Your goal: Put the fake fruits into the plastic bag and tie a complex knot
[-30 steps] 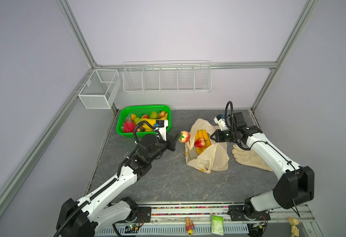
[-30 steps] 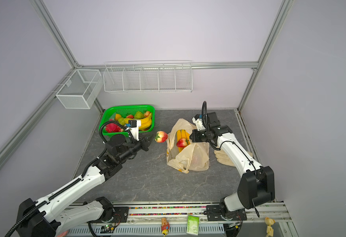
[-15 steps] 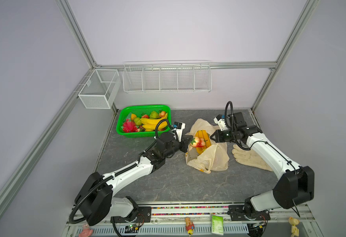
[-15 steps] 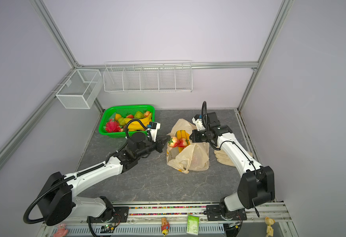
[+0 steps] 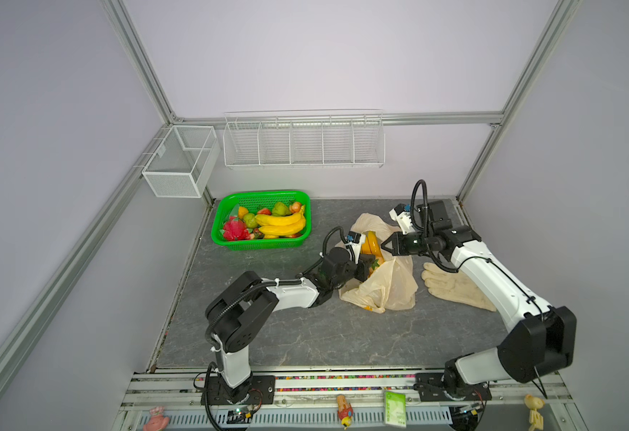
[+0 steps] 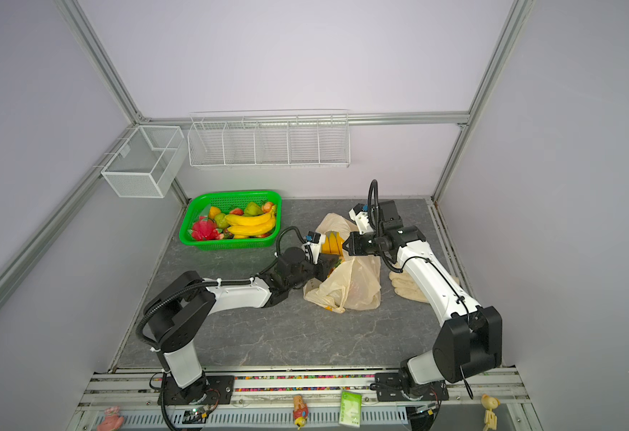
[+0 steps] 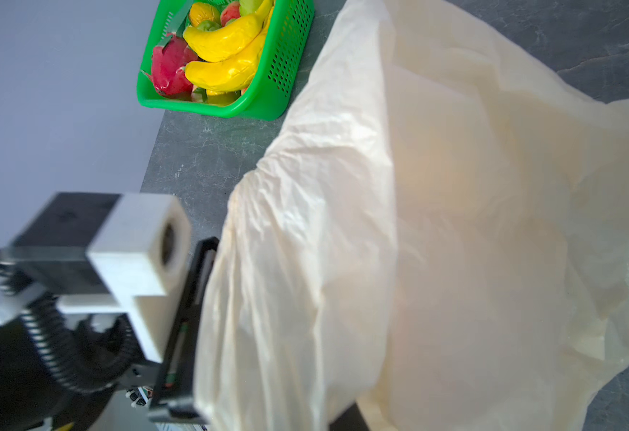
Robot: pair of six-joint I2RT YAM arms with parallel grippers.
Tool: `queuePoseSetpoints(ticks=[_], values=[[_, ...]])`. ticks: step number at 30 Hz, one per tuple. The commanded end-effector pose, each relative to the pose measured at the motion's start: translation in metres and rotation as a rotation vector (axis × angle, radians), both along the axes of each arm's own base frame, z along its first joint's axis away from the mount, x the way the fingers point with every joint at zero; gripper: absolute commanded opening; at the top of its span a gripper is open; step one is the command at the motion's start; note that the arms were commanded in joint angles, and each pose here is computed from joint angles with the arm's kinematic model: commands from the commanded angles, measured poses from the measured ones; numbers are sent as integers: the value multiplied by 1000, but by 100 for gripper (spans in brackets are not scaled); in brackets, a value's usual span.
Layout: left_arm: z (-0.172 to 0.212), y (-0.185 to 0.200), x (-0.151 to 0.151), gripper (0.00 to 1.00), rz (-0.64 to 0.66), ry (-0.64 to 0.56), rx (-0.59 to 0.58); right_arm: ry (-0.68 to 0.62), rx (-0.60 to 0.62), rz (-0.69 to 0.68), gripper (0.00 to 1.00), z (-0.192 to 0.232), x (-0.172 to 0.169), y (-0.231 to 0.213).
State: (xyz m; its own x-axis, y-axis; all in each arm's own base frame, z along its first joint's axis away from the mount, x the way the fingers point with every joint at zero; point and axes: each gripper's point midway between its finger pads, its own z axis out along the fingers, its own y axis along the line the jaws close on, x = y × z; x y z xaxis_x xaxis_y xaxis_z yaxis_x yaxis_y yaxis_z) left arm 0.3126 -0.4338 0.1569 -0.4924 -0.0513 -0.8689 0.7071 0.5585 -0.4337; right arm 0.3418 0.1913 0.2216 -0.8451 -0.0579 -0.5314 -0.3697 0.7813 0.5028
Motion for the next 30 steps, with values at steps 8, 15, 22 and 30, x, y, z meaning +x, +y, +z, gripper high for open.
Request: queuePoseSetpoints(ticks=[8,15,22,30], values=[[12,-12,0,39,-40,-64,-3,-46,11,-2,6,15,6,1],[24,11,0,65,-78,-102,29,-42,-9,-5,7,11,5,-2],[46,36,-3,75,-143,-114,26,-42,-34,-15,6,7,5,-6],[76,65,-36,74,-215,-219,149,-36,-45,-19,6,3,7,-7]])
